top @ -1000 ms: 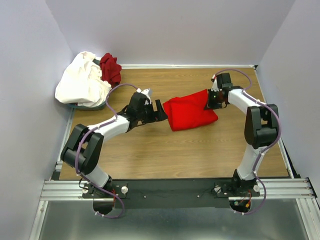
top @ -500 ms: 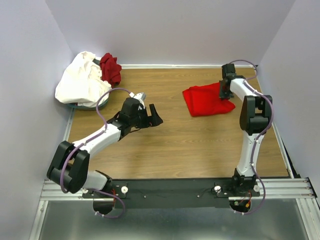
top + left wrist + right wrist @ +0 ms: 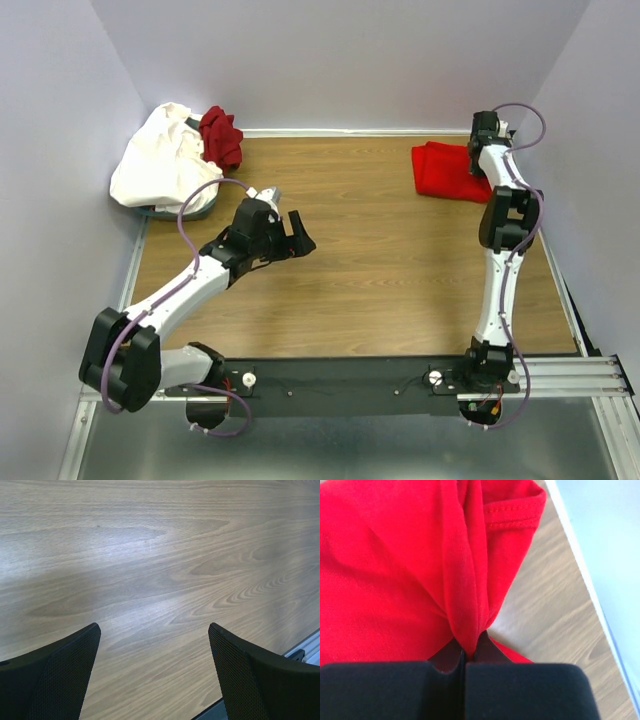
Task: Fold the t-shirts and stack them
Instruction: Neatly place the folded tshirt to the corner
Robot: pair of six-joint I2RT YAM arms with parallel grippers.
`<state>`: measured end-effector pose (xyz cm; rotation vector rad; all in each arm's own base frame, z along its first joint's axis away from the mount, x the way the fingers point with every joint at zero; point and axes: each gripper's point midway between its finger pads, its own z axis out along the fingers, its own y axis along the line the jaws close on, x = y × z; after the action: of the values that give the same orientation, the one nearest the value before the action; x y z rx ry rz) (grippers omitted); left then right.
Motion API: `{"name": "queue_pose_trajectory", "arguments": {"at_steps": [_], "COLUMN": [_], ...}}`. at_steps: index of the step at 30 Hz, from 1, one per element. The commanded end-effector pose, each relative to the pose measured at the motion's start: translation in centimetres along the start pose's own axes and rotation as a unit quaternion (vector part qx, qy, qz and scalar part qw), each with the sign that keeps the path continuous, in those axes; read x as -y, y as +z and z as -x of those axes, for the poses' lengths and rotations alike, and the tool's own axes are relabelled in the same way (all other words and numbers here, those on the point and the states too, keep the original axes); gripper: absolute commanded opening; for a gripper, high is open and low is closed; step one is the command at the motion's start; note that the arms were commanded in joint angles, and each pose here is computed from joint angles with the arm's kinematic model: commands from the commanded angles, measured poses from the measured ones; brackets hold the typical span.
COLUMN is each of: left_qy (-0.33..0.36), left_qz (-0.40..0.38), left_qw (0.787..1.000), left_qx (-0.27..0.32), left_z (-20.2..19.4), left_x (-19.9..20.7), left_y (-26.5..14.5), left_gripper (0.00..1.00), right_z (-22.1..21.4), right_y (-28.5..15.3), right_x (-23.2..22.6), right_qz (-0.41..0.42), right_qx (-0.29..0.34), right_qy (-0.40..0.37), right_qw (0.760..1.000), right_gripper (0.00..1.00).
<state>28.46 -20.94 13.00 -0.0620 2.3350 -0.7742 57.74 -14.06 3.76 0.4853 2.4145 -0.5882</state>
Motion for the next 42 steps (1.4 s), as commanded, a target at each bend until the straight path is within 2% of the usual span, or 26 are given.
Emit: {"name": "queue_pose_trajectory", "arguments": {"at_steps": [1,12,19,21,22,23,24,26,27,36,38,42], "left_qy": [-0.011,-0.024,-0.026,-0.026,-0.025,-0.024,-0.024,-0.024,-0.022,-0.015,-0.014,-0.009], "left_qz": [0.027,0.035,0.037,0.040,0.041,0.044,0.044,0.051,0.052,0.050,0.049,0.054], "left_qw": [1.000,0.999,0.999,0.999,0.999,0.999,0.999,0.998,0.998,0.997,0.996,0.993], "left_qx": [-0.001,0.002,0.007,0.007,0.009,0.010,0.014,0.021,0.025,0.063,0.073,0.108], "left_z": [-0.8,-1.5,-1.5,-1.5,-1.4,-1.4,-1.2,-0.8,-0.6,0.9,1.2,2.3], "left_x": [-1.4,-2.0,-2.0,-2.1,-2.1,-2.1,-2.1,-2.1,-2.1,-1.6,-1.5,-1.5], "left_y": [-1.2,-2.2,-2.8,-2.9,-3.0,-3.1,-3.4,-3.7,-3.9,-5.7,-6.1,-7.4], "left_gripper": [0.96,0.96,0.96,0.97,0.97,0.97,0.98,0.98,0.98,0.98,0.98,0.98], "right_z": [-0.5,1.3,2.1,2.3,2.5,2.5,2.5,3.3,3.4,6.5,5.3,5.7], "right_y": [2.2,3.7,4.1,4.0,3.8,3.8,3.7,2.8,2.4,-3.9,-4.5,-9.3], "right_x": [1.3,5.3,6.7,6.4,6.2,5.9,5.8,6.2,6.3,8.3,8.0,8.1], "right_qz": [-0.063,-0.117,-0.098,-0.087,-0.075,-0.069,-0.066,-0.064,-0.064,-0.051,-0.043,-0.014], "right_qx": [-0.005,0.012,0.016,0.018,0.020,0.019,0.019,0.027,0.028,0.070,0.060,0.084], "right_qy": [-0.020,0.008,0.025,0.027,0.030,0.031,0.032,0.039,0.042,0.102,0.102,0.124], "right_qw": [0.998,0.993,0.995,0.996,0.997,0.997,0.997,0.997,0.997,0.991,0.992,0.989], "right_gripper": [0.01,0.00,0.01,0.13,0.22,0.52,0.70,0.96,1.00,1.00,1.00,1.00]}}
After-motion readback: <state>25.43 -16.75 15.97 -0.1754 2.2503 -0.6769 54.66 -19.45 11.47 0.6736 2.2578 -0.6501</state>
